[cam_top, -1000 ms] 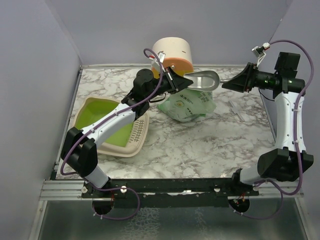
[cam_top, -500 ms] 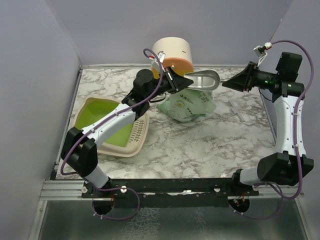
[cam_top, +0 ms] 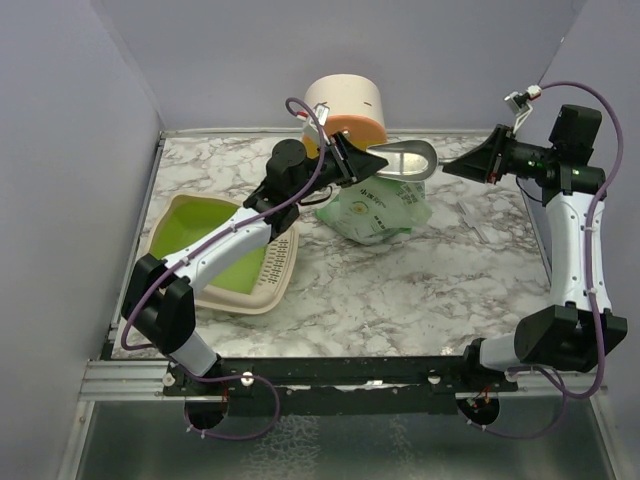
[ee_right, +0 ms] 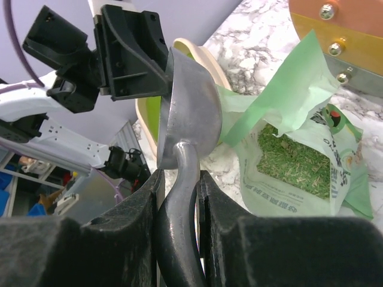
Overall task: Fill the litter box with clean litter
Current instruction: Adjust the spatula.
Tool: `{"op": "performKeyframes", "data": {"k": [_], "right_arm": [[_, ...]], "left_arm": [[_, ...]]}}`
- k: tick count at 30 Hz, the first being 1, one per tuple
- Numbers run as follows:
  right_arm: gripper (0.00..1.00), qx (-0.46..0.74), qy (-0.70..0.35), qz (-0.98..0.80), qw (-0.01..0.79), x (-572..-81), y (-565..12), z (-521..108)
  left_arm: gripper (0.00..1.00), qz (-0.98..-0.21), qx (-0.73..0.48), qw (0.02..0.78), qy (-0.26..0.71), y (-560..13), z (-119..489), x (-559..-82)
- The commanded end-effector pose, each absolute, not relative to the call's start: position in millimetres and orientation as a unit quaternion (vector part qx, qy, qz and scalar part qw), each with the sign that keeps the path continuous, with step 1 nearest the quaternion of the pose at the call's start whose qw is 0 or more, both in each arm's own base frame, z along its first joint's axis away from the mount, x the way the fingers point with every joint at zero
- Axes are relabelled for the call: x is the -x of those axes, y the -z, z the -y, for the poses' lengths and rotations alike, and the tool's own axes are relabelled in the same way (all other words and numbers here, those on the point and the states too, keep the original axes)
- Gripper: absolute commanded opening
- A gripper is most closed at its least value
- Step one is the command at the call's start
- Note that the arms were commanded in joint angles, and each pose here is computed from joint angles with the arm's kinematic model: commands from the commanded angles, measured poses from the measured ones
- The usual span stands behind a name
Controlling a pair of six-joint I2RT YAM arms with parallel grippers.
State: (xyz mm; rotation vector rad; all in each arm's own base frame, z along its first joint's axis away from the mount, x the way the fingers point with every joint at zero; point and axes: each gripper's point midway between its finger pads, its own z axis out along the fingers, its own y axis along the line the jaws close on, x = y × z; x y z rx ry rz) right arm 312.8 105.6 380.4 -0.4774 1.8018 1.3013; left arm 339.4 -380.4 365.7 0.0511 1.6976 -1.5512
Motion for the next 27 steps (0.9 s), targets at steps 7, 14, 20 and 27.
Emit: {"op": "performKeyframes", "data": {"k": [7,14,20,27], "right_arm": [[0.01,0.177,-0.436,-0.748,0.468,-326.6,-388.5,-93.1],[0.01,0.144,-0.301,-0.797,0.504,-343.3,-393.8,-59.5],[0.01,0.135,-0.240,-0.828,0.489,-341.7,-387.1,-41.3],[0.01,0.140,-0.237,-0.854,0.441,-323.7,-364.7,-40.6]], "left_arm": [[0.98,-0.664,-0.068,0.456,0.589,-375.3,374.1,-333.0],[0.99,-0.693,-0.158,0.540,0.451,-373.0,348.0,-351.1],[0.99,-0.695,-0.263,0.572,0.347,-371.9,336.4,-362.7],[0.89,-0.697,-0.392,0.529,0.285,-344.1,342.6,-364.7]]}}
